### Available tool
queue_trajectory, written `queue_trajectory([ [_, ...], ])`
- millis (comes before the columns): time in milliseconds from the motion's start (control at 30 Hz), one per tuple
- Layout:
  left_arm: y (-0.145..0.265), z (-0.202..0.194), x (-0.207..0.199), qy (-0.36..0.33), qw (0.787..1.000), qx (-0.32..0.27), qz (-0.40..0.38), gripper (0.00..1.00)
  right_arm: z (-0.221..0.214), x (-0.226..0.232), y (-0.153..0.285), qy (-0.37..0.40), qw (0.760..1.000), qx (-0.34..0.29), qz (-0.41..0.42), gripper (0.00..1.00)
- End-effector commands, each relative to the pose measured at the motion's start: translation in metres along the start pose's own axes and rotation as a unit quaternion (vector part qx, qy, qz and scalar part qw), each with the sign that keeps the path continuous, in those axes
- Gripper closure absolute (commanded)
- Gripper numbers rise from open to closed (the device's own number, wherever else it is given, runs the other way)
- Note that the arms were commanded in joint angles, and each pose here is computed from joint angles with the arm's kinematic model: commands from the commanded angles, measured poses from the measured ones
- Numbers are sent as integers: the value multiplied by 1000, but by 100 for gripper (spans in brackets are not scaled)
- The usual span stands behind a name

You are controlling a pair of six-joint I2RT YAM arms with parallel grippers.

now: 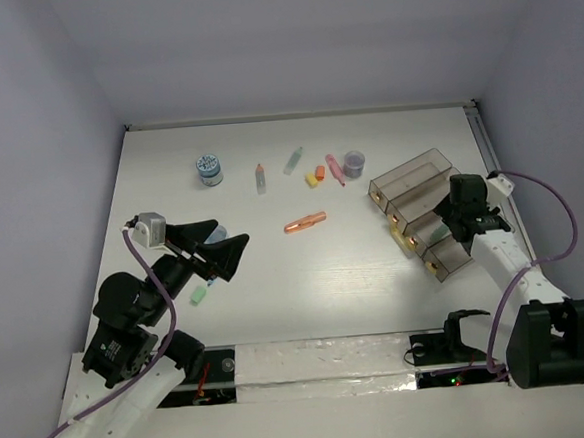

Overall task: Sort the stationery into containers
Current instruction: Place the pen in the storage box, then pick up the pen from the center of the board.

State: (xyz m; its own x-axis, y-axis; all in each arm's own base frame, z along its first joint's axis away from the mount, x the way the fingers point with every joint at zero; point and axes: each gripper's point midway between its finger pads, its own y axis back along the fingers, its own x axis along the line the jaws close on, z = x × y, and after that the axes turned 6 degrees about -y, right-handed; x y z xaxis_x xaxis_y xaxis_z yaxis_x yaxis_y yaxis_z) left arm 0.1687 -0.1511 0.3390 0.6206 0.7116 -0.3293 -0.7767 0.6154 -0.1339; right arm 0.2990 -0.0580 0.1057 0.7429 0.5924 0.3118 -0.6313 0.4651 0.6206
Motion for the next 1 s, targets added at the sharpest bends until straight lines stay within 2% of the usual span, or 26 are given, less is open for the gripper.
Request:
queue_trajectory([
  [0,-1,10,-5,-7,1000,-21,-14,5,20,10,9,-11,999,-26,22,31],
  [133,-5,6,-1,-6,1000,-12,-4,5,29,33,24,9,995,-26,91,27],
  [200,-7,3,1,-5,1000,-7,-1,5,26,64,38,36,982,-8,183,27],
  [233,-9,3,4,-6,1000,-7,7,5,19,81,47,55,972,8,228,31],
  [267,-11,0,6,-5,1000,0,9,6,0,106,65,81,948,53,302,38],
  [300,-13,-1,9,-6,1000,1,15,6,-8,123,76,116,931,60,341,57],
  [333,-16,-2,13,-6,1000,5,25,8,-19,144,86,150,914,73,371,63],
  [367,-17,-4,17,-6,999,8,31,10,-52,166,112,206,883,97,411,71],
  [433,-20,-6,24,-7,999,10,44,13,-86,187,130,304,833,108,450,72],
  [467,-22,-7,30,-9,998,13,55,19,-127,204,151,355,785,151,485,71],
  [500,-24,-7,33,-10,998,14,59,22,-144,210,157,404,751,150,501,70],
  [567,-25,-6,43,-12,997,13,78,33,-185,215,143,465,717,175,489,66],
  [600,-26,-6,46,-12,996,11,83,38,-189,228,148,491,695,166,498,57],
  [633,-26,-5,49,-13,996,9,89,43,-197,233,145,505,686,170,496,50],
  [667,-26,-5,50,-13,996,10,90,49,-202,235,140,517,678,176,493,32],
  [700,-26,-4,56,-14,995,7,103,52,-215,237,133,542,658,176,492,25],
  [767,-25,-4,58,-13,994,5,109,53,-212,254,130,556,646,153,500,13],
  [800,-25,-2,60,-15,993,3,116,53,-221,252,120,578,631,156,493,12],
  [833,-25,-2,61,-15,993,2,119,53,-217,263,120,583,628,146,495,11],
  [967,-25,-2,68,-17,991,3,134,52,-232,264,102,628,594,169,474,8],
])
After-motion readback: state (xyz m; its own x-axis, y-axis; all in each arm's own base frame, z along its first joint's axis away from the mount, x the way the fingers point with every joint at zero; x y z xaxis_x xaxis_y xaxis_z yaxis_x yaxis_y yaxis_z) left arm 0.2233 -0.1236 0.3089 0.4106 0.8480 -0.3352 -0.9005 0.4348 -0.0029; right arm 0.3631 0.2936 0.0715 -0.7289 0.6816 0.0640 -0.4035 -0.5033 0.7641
